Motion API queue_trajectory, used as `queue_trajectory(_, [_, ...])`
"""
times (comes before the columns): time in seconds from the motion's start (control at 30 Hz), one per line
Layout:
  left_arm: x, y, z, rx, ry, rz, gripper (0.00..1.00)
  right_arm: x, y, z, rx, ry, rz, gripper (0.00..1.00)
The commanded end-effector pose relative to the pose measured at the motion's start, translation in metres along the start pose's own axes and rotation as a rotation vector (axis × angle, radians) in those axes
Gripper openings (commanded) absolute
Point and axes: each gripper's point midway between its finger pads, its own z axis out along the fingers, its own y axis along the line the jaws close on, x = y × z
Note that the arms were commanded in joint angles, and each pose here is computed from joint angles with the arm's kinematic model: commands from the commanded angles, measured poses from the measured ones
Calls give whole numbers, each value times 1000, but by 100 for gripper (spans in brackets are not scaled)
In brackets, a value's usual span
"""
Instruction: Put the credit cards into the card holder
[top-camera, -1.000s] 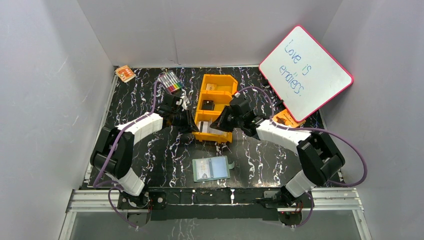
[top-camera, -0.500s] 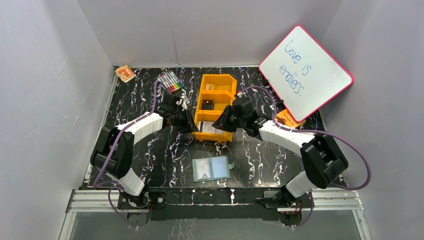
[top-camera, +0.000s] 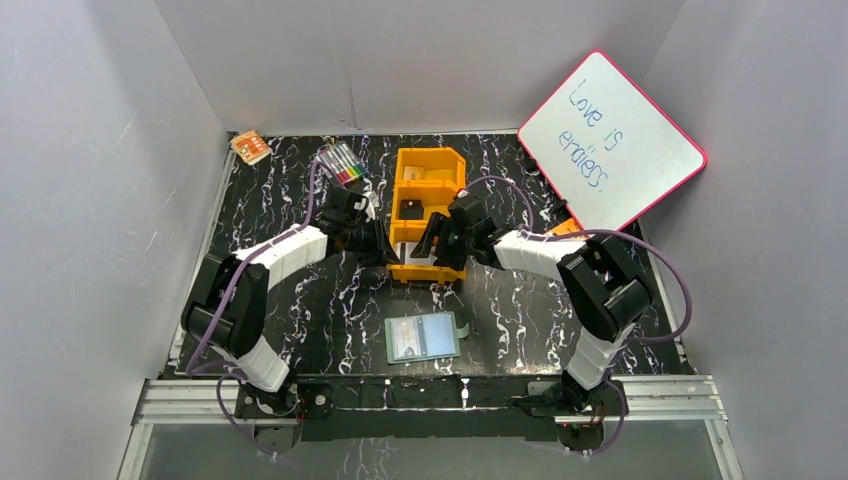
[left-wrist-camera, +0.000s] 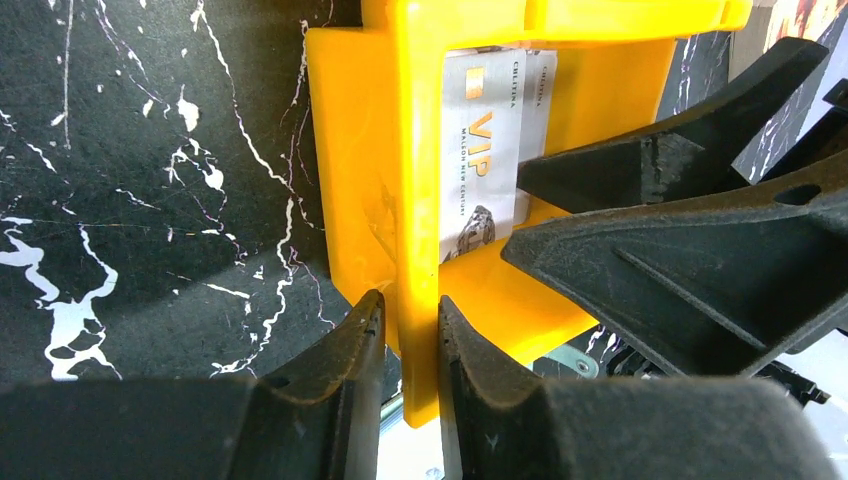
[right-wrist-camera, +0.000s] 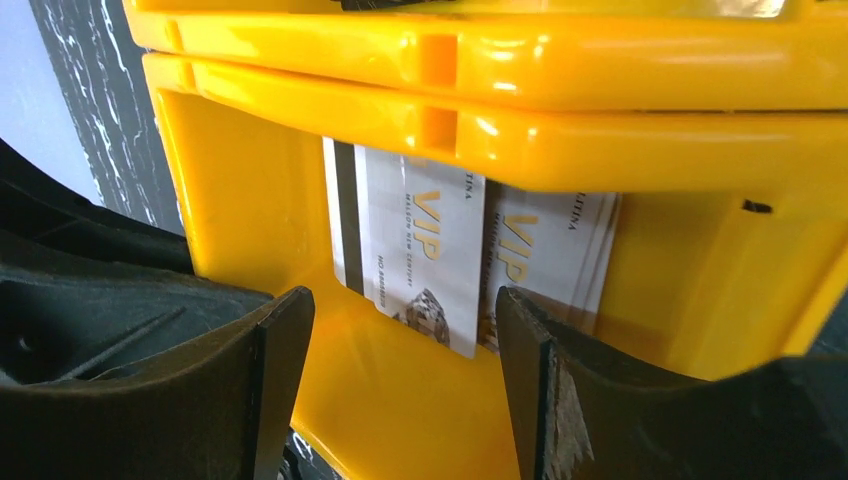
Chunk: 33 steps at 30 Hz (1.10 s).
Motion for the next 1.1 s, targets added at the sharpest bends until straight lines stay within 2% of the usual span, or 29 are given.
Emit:
queue_trajectory(0.0, [4,0,-3,0,37,-36,0,-5,6,10,-23,5,-5,76])
queue_trajectory(0.13, [3,0,0,6,40,-36,0,1,12,15,-59,35,10,72])
queue_trajectory(0.27, [4,0,2,6,47,-39,0,7,16,17,-84,60,17,63])
queue_trajectory(0.57, [3,3,4,-2,47,-39,0,3,25,6,-110,40,18,27])
queue_trajectory(0.9, [4,4,3,-10,45,-35,0,3,31,-9,-136,25,19,0])
queue_trajectory(1.07, [4,4,2,-14,43,-34,0,0,36,-18,-150,8,16,0])
